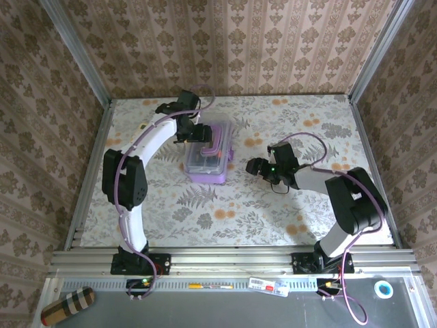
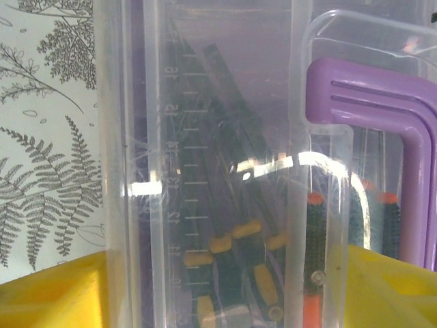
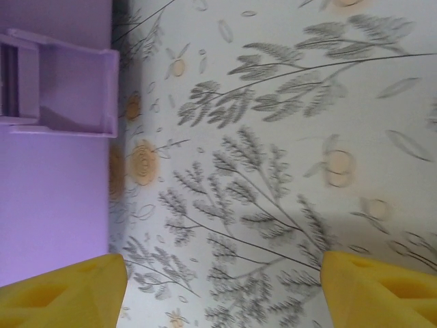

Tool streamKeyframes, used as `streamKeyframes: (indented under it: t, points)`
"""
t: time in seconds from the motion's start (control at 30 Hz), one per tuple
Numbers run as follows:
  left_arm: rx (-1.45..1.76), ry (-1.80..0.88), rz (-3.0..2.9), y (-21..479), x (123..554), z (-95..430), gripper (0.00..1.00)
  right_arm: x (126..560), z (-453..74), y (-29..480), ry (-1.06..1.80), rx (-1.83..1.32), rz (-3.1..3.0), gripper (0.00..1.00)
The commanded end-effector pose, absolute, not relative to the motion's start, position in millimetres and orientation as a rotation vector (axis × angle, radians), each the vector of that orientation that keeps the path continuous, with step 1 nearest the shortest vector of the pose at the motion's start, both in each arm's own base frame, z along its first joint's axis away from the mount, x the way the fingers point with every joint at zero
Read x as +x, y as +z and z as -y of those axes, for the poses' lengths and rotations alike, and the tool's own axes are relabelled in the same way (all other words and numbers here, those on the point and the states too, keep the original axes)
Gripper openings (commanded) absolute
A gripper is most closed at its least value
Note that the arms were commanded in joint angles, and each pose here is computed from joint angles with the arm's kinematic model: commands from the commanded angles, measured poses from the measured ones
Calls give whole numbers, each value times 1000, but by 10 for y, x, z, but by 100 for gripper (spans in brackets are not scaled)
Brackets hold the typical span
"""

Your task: Pack the tool kit

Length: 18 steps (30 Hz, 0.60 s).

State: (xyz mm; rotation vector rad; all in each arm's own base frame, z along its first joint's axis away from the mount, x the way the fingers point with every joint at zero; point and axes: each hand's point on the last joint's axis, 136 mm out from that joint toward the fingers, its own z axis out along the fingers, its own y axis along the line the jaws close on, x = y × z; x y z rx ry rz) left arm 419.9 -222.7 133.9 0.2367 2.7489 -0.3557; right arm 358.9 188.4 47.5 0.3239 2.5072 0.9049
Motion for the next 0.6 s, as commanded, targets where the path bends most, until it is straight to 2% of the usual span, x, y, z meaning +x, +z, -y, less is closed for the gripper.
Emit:
streamKeyframes:
  t: [0.0, 0.23, 0.4, 0.57]
  points:
    - [290, -222, -2911, 660, 4039, 2011, 67, 3744, -2188, 753, 1208, 270, -2420, 78]
    - [302, -213, -2928, 541, 4027, 1977, 66, 3934, -2395, 761, 1417, 303, -2371, 83]
    - [255, -363, -2930, 525, 4056, 1984, 64, 4085, -2503, 790, 1520, 338, -2321, 85]
    - [266, -400, -2938, 505, 4041, 1999, 63, 4218, -2562, 871, 1554, 334, -2271, 86]
